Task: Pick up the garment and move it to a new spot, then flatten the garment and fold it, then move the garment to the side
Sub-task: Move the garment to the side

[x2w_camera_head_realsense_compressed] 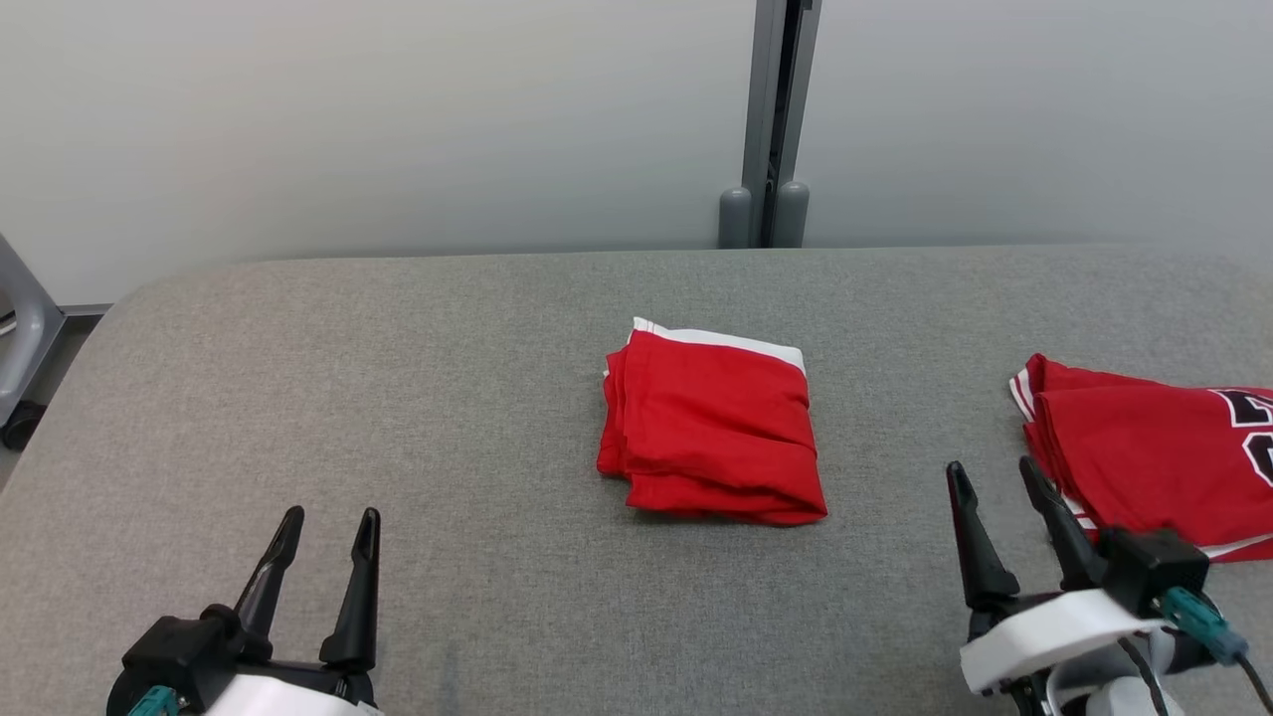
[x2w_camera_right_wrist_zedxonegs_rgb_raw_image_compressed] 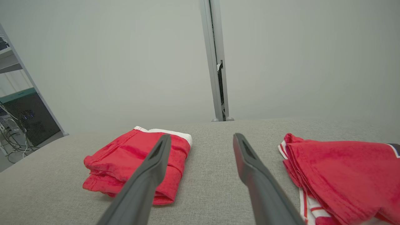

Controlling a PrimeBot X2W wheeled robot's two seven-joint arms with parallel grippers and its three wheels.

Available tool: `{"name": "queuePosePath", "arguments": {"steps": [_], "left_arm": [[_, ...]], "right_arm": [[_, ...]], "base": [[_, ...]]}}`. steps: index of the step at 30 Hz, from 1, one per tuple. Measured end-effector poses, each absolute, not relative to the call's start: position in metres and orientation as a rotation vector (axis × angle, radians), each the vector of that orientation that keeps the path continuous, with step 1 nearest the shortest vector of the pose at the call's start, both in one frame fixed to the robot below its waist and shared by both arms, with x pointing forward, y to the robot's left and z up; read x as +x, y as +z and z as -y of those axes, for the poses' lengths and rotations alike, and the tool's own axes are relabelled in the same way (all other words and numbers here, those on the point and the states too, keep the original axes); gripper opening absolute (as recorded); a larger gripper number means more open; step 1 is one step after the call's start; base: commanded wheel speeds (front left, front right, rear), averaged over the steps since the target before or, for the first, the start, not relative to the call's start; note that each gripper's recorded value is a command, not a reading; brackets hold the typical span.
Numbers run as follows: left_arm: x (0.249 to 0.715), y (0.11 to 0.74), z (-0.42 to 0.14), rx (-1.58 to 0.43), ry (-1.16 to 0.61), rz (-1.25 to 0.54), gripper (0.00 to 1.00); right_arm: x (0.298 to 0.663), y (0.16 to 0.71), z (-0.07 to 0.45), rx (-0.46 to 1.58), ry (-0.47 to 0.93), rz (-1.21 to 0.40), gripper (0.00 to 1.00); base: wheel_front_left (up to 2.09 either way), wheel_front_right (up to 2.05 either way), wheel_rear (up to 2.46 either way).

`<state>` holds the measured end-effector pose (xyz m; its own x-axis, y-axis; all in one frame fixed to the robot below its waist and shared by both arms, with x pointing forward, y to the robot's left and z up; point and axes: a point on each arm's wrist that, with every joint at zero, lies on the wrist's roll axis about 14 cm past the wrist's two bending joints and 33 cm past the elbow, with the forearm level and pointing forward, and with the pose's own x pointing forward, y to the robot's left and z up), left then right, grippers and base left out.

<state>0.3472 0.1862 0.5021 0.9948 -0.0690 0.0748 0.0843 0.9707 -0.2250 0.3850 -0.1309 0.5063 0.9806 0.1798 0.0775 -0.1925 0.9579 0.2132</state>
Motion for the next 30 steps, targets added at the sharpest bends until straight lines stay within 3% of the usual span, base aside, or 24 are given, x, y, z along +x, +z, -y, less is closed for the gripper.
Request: {"name": "queuePosePath", "arguments": {"steps": [5,17,30], "left_arm": [[0.347,0.499,-0.189,-0.229,-0.071,0.058,1.00],[0.346,0.486,-0.203,-0.240,-0.021,0.018,1.00],[0.355,0.469,-0.225,-0.240,0.027,-0.040,1.00]], "right_arm": [[0.406,0.498,0.116,0.198,0.234,-0.053,1.00],[0.450,0.447,0.076,0.172,0.338,-0.569,1.00],[0.491,0.411,0.045,0.255,0.361,-0.758,1.00]], "base": [[0.00,0.00,0.00],[0.00,0.00,0.00],[0.00,0.00,0.00]]}}
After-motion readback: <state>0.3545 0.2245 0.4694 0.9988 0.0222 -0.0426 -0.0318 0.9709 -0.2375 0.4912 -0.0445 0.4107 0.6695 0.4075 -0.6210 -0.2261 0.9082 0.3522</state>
